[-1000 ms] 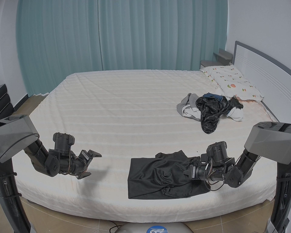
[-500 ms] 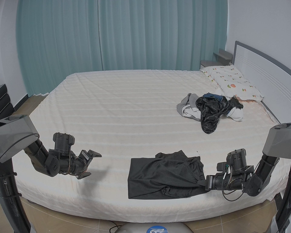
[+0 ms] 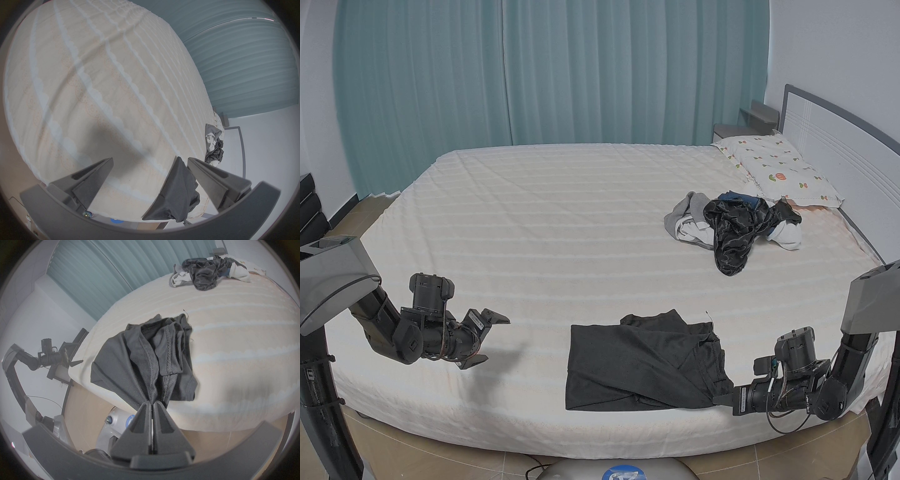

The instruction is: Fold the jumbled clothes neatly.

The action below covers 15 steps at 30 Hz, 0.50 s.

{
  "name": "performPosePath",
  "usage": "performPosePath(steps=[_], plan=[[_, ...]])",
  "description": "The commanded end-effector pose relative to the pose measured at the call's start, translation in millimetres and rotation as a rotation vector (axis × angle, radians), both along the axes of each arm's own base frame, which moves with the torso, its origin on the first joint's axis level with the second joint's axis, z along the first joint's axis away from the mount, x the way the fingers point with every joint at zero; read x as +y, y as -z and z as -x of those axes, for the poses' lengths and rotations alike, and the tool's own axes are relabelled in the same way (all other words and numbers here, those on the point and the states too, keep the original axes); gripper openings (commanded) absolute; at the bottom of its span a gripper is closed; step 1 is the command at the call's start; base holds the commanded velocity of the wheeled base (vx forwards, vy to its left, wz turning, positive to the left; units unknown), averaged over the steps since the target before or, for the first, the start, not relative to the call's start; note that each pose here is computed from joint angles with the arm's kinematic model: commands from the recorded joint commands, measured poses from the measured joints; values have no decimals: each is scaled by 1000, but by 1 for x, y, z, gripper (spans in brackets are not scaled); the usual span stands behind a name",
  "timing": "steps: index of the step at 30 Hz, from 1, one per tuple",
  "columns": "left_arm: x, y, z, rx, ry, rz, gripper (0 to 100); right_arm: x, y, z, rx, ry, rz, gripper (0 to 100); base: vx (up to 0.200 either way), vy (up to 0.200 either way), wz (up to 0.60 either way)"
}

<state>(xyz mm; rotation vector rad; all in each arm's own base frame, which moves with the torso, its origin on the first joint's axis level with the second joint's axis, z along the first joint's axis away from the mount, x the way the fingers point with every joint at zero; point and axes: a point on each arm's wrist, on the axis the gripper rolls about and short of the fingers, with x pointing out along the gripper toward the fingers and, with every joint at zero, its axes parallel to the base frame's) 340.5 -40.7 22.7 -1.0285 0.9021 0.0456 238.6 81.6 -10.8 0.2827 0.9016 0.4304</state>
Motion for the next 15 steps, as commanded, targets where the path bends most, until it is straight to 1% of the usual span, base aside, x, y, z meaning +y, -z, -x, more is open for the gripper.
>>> performPosePath(steps=[1,4,7,9,12,15], plan=[[0,1,0,2,0,0,100,-1,-12,-3,-65,15,-29,100,0,0,0],[0,1,0,2,0,0,100,-3,-28,-15,-150,47,-68,100,0,0,0],[0,1,0,1,1,-1,100,-1,-37,-26,-191,57,-90,100,0,0,0],[0,1,0,2,0,0,100,5,-41,-42,-226,65,-120,100,0,0,0],[0,1,0,2,-1,-1,100,19,-40,-60,-220,60,-138,100,0,0,0],[0,1,0,2,-3,-2,100,31,-36,-74,-188,57,-147,100,0,0,0]])
